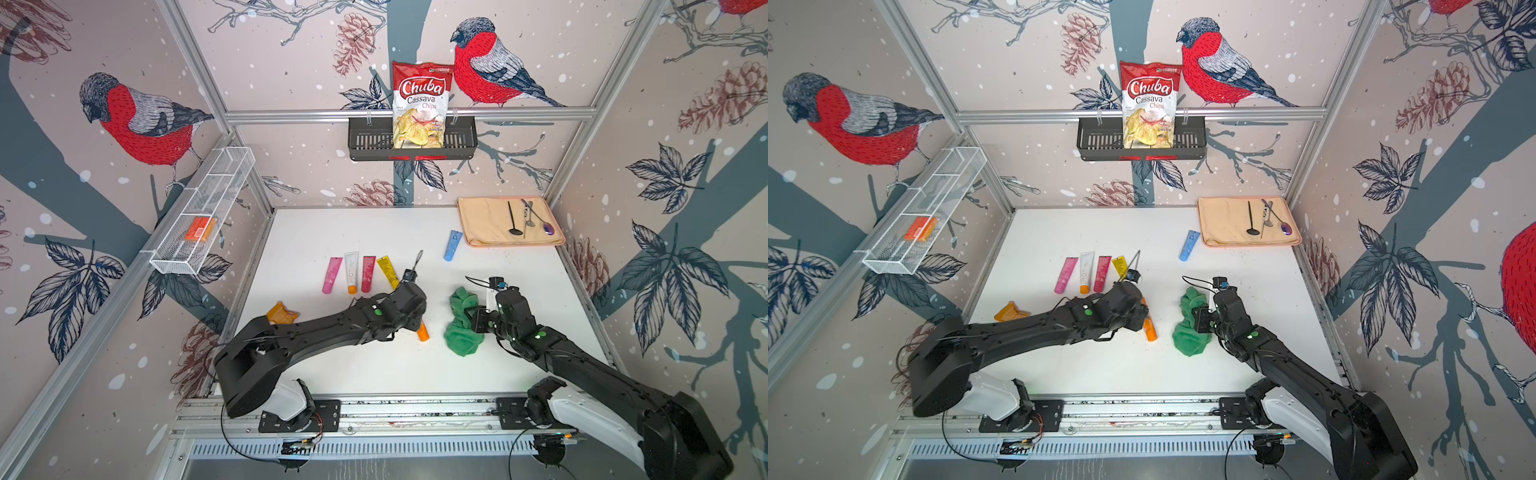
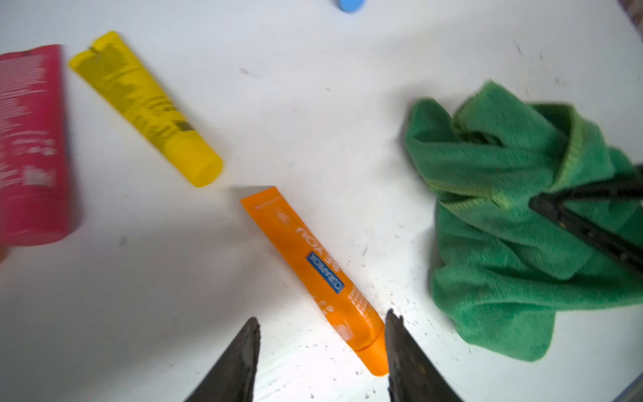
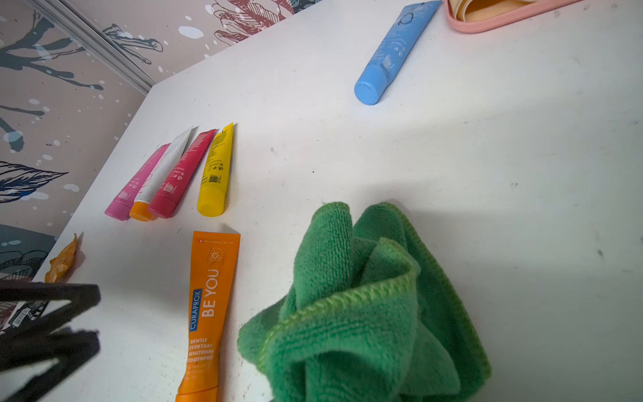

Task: Wipe the surface of the toothpaste tube
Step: Adjust the toothpaste at the center of the board.

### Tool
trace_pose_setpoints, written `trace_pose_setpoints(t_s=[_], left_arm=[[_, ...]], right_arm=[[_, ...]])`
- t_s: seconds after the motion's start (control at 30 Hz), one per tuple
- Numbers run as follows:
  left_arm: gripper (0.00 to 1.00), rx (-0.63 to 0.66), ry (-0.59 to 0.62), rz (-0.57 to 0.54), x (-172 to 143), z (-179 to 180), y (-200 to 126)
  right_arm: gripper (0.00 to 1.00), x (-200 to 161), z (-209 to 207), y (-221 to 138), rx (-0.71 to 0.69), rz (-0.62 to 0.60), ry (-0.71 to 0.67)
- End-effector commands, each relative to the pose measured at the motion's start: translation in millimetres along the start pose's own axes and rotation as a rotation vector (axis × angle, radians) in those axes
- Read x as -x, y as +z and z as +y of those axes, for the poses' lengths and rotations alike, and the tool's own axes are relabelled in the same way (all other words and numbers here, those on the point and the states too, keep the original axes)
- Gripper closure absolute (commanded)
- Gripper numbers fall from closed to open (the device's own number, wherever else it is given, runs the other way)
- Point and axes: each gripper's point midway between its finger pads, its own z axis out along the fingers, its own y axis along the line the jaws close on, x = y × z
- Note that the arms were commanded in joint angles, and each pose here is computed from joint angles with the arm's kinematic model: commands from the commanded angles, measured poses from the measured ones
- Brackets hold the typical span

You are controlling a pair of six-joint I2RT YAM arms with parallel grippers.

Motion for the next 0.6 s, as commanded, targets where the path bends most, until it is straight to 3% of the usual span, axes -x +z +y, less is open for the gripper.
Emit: trace_pose_setpoints(t_s=[0.0, 0.27, 0.57], left_arm=[[0.44, -0.042, -0.098, -0.078, 11.0, 7.3, -5.4], [0.48, -0.126, -0.15, 0.067, -39.1, 3.6, 20.8], [0.57, -0.105, -0.179, 0.112, -59.7, 8.5, 44.1]], right_arm=[[0.95, 4.1, 5.0, 0.0, 0.021, -0.015, -0.008], [0.95, 3.3, 4.7, 0.7, 0.021, -0.011, -0.009], [0.95, 2.6, 4.4, 1.6, 0.019, -0.007, -0.009]])
